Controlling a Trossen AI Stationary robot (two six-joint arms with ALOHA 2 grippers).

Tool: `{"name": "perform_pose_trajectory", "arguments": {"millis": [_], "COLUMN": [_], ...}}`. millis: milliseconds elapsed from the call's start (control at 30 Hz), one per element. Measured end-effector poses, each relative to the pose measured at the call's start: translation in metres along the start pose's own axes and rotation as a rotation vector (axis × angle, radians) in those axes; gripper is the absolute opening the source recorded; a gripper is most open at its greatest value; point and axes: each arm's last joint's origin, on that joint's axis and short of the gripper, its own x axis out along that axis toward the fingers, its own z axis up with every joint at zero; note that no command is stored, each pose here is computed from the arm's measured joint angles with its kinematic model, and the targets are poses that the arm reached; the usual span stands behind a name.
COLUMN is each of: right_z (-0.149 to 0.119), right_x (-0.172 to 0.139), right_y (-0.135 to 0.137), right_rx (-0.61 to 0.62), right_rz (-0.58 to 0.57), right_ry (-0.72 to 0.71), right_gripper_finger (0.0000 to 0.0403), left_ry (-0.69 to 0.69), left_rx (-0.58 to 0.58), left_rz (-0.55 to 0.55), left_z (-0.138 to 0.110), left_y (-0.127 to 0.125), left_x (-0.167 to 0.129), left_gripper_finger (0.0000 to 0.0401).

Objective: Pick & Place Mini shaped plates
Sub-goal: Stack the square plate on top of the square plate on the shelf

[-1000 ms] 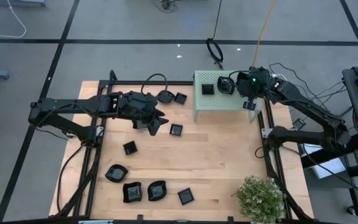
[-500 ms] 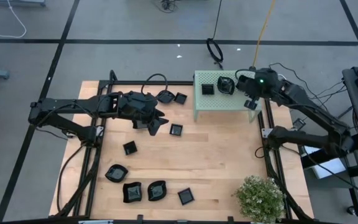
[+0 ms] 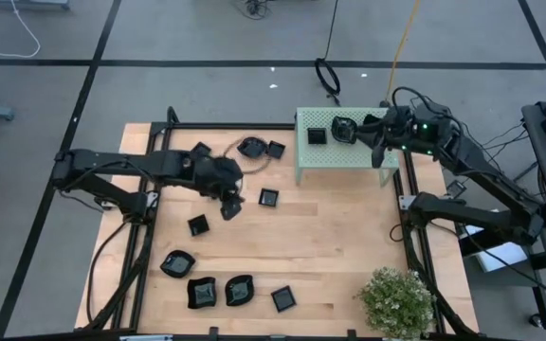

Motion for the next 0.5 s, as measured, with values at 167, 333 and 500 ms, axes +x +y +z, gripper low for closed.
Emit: {"name": "perform_pose_trajectory", "arguments": {"millis": [167,333,500], "right_z": [0.002,0.006,0.003], "right_x": [0.012,0.029,0.051], "right_y": [0.01,0.026,0.045], "right_rx": [-0.012,0.019,-0.008], "right_rz": [0.091,0.193,0.289], "right_ry": [-0.004,-0.02,0.007], "right_gripper_finger": [0.0091,0.0091,0.0091], "left_ry": [0.246,0.545,0.633], "left_rx": [0.035,-0.051,-0.055], "left_rz": [0.095,0.16,0.215], "left_z": [-0.02,-0.046,-0.072], "left_y": [0.002,0.0,-0.007], "left_x": [0.014,0.012,0.01], "left_gripper_finger": [0.0198,0.0198,0.0198]}}
